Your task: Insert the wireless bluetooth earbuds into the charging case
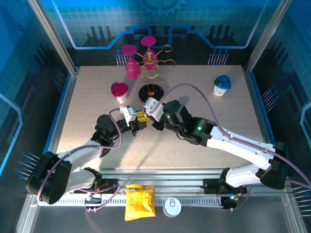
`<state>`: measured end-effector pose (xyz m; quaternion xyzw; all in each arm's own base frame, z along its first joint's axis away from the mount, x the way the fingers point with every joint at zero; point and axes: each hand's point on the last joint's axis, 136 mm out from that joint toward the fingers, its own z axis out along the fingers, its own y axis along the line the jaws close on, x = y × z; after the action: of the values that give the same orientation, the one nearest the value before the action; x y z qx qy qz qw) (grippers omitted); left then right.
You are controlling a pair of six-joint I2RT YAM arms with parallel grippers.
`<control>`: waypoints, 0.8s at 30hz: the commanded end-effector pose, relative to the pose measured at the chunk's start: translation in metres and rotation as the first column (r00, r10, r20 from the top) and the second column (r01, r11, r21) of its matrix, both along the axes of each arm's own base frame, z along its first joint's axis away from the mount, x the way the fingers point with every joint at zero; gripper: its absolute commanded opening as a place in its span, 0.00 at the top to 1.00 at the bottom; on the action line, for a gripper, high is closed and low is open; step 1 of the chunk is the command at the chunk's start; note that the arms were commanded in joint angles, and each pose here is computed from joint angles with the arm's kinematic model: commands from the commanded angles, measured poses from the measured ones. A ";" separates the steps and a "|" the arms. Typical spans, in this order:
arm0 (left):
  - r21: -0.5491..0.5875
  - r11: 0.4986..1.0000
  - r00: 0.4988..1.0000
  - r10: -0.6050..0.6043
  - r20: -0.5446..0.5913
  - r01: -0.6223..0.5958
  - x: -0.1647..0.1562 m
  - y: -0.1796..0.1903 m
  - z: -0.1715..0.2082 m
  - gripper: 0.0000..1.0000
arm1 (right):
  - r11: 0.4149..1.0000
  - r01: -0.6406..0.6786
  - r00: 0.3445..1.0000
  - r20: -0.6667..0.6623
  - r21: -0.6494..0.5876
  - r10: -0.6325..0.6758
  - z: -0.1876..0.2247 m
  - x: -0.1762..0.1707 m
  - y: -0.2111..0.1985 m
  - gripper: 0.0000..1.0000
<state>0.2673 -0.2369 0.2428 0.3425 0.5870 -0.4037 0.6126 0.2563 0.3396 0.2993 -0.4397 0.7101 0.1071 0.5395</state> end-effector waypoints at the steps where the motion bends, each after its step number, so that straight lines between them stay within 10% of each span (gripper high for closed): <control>1: -0.029 1.000 1.000 0.007 0.025 -0.006 0.001 0.003 0.017 0.81 | 1.000 0.001 0.997 0.076 0.016 -0.002 0.022 0.005 0.010 0.87; 24: -0.066 0.996 0.998 0.053 -0.037 -0.055 0.012 0.006 0.027 0.81 | 0.999 -0.005 0.999 0.044 -0.045 0.007 -0.010 0.005 0.014 0.88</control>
<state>0.2752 -0.2334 0.2482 0.3076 0.6080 -0.4107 0.6058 0.2661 0.3474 0.2904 -0.4527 0.7049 0.0770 0.5406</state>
